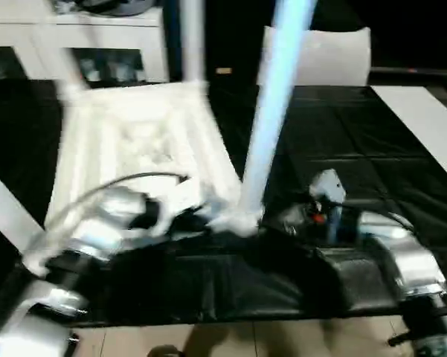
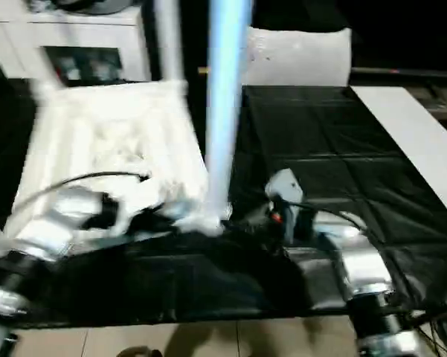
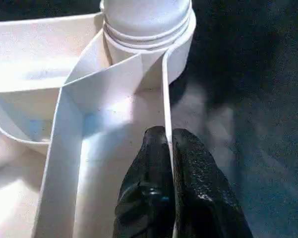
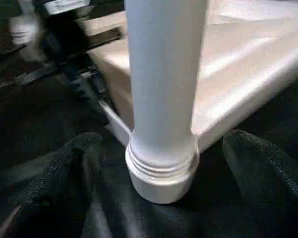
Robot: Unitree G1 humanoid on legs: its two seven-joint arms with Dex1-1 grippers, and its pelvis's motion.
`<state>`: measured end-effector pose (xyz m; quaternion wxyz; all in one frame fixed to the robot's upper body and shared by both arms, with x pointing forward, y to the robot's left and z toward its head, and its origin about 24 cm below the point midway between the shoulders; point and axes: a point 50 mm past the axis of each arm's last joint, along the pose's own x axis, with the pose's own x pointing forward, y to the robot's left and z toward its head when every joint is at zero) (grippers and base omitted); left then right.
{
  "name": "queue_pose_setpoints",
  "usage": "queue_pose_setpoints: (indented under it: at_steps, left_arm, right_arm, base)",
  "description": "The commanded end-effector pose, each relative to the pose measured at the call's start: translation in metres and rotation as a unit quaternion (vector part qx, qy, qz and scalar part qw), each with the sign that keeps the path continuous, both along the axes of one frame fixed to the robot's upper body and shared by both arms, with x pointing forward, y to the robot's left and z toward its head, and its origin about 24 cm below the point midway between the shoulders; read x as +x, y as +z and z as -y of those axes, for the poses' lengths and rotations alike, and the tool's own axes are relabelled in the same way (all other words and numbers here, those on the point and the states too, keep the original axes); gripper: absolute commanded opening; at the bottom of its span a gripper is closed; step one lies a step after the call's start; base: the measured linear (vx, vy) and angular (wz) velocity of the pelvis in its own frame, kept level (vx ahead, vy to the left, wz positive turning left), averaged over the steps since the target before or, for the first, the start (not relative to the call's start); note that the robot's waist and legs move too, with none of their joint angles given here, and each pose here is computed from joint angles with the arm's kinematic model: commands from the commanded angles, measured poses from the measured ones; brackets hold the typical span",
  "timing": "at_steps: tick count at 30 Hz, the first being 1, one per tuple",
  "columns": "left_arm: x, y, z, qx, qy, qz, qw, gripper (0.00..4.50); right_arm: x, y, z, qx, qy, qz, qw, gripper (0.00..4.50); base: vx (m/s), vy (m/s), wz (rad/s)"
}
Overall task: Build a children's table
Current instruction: Rotate leg to tighten
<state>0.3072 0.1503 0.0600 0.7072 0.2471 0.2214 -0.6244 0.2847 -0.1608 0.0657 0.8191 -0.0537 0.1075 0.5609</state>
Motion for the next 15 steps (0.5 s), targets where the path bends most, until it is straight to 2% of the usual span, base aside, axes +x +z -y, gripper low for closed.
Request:
queue_pose_setpoints:
  at_steps: [1,6,8,10,11,15]
  left_arm:
    - [-0.006,-0.002,0.012,0.009,-0.068,-0.015,0.998,0.00]
    - [-0.012,-0.001,0.009,0.020,-0.122,-0.040,0.992,0.00]
    - [-0.015,-0.001,0.009,0.024,-0.136,-0.046,0.989,0.00]
    - [-0.018,-0.001,0.009,0.028,-0.162,-0.055,0.985,0.00]
    - [-0.020,-0.001,0.009,0.030,-0.179,-0.061,0.982,0.00]
    - [-0.021,-0.001,0.012,0.036,-0.204,-0.064,0.976,0.00]
  right_arm:
    - [0.000,0.005,0.000,-0.003,0.029,0.004,1.000,4.18]
    - [-0.005,0.005,-0.002,-0.008,0.096,-0.015,0.995,4.18]
    - [-0.006,0.004,-0.003,-0.012,0.113,-0.020,0.993,3.84]
    - [-0.008,0.003,-0.006,-0.017,0.142,-0.032,0.989,3.81]
    - [-0.009,0.002,-0.007,-0.019,0.160,-0.037,0.986,3.54]
    - [-0.010,0.001,-0.013,-0.017,0.190,-0.045,0.981,3.31]
  base:
    - [0.000,0.000,0.00]
    - [0.000,0.000,0.00]
    - [0.000,0.000,0.00]
    - [0.000,0.000,0.00]
    - [0.000,0.000,0.00]
    - [0.000,0.000,0.00]
